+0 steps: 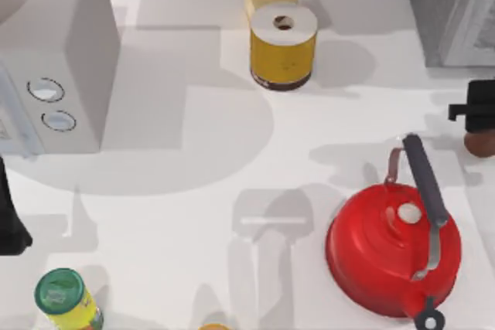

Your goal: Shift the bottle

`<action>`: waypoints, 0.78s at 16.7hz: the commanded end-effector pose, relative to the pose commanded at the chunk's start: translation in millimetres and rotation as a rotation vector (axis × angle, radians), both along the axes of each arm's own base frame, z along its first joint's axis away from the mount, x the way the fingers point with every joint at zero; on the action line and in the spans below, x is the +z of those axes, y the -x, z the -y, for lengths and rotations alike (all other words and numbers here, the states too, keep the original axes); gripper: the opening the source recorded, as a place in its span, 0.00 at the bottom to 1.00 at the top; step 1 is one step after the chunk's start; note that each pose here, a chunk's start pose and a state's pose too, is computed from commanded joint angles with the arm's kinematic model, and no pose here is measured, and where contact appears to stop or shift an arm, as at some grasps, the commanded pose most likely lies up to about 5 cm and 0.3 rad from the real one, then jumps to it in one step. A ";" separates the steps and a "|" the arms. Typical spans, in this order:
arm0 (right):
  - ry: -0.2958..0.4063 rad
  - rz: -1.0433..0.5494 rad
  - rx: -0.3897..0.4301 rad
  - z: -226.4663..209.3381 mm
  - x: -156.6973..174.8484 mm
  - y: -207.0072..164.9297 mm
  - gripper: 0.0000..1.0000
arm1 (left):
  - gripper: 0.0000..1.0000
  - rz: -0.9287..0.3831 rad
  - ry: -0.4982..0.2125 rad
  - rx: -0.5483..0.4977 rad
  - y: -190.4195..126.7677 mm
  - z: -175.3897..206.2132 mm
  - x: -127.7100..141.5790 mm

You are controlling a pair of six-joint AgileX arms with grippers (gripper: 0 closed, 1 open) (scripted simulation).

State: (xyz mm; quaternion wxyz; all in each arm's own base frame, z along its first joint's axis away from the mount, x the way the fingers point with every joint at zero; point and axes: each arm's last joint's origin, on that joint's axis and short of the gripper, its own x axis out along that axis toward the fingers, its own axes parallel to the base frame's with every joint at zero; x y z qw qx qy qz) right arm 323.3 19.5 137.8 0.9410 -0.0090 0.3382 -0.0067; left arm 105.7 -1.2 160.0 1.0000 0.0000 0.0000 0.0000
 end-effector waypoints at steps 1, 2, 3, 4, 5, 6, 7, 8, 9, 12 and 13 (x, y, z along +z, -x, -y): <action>0.000 -0.001 0.000 0.3 -3.5 -0.7 0.00 | 1.00 0.000 0.000 0.000 0.0 0.0 0.0; 0.000 -0.002 0.000 0.4 -4.5 -0.8 0.00 | 1.00 0.000 0.000 0.000 0.0 0.0 0.0; 0.000 -0.002 0.000 0.4 -4.5 -0.8 0.00 | 1.00 0.000 0.000 0.000 0.0 0.0 0.0; 0.000 -0.002 0.000 0.4 -4.5 -0.8 0.00 | 1.00 0.000 0.000 0.000 0.0 0.0 0.0; 0.000 -0.002 0.000 0.4 -4.5 -0.8 0.00 | 1.00 0.000 0.000 0.000 0.0 0.0 0.0; 0.000 -0.002 0.000 0.4 -4.5 -0.8 0.08 | 1.00 0.000 0.000 0.000 0.0 0.0 0.0; 0.000 -0.002 0.000 0.4 -4.5 -0.8 0.15 | 1.00 0.000 0.000 0.000 0.0 0.0 0.0; 0.000 -0.002 0.000 0.4 -4.5 -0.8 0.23 | 1.00 0.000 0.000 0.000 0.0 0.0 0.0; 0.000 -0.002 0.000 0.4 -4.5 -0.8 0.30 | 1.00 0.000 0.000 0.000 0.0 0.0 0.0; 0.000 -0.002 0.000 0.4 -4.5 -0.8 0.53 | 1.00 0.000 0.000 0.000 0.0 0.0 0.0; 0.000 -0.002 0.000 0.4 -4.5 -0.8 0.60 | 1.00 0.000 0.000 0.000 0.0 0.0 0.0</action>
